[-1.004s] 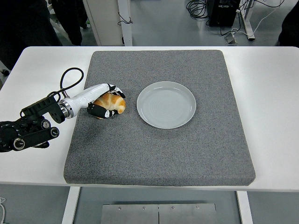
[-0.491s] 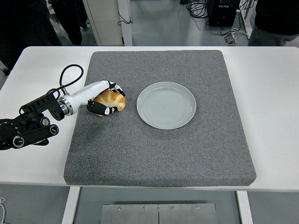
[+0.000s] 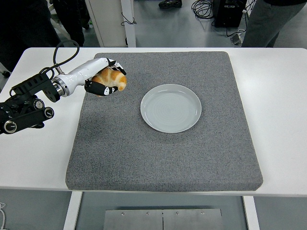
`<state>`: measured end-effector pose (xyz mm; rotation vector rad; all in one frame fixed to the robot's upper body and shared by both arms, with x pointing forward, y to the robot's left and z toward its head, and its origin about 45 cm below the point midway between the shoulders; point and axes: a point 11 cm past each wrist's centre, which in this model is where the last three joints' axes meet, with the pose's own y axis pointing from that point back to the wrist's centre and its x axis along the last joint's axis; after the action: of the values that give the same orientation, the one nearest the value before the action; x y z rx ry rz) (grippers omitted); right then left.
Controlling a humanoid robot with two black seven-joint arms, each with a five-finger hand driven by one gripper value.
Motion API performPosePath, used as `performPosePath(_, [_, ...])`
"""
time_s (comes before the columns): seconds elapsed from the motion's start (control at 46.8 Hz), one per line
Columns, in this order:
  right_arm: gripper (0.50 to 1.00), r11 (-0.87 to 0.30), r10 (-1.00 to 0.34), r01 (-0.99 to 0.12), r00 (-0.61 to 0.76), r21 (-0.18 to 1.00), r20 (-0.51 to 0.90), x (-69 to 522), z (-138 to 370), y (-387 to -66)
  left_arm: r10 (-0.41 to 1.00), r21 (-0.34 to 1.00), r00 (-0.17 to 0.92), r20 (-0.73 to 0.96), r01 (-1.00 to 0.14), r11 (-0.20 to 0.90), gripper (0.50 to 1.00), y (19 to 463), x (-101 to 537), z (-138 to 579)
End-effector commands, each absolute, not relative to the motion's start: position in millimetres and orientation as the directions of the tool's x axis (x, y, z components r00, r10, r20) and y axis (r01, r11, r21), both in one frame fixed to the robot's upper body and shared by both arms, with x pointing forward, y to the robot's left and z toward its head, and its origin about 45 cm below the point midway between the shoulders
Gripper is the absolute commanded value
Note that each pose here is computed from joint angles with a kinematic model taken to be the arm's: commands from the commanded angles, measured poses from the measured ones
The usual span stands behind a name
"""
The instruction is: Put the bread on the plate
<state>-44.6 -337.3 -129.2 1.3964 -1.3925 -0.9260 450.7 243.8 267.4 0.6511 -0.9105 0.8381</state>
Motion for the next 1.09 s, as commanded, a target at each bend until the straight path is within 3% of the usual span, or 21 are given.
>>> performPosePath(0.0, [1.000,0.071,-0.993,-0.295,0.074,0.953,0.096,-44.6,-129.2,-337.3,0.334,0.119,0.329,0.883,-0.847,0.519,0.500,247.4,454.8,279.4])
performPosePath(0.641, [1.000,0.071,-0.993,-0.295,0.074,0.953,0.096,-44.6,-129.2,-337.3,0.321,0.065,0.268,0.908,-0.848,0.526,0.500,245.0,466.9,316.9])
performPosePath(1.068, [1.000,0.070,-0.992,-0.295,0.076,0.953,0.096,-44.6,-129.2,-337.3,0.262,0.057,0.282,0.923,-0.774,0.630,0.500,143.7,482.8,308.5])
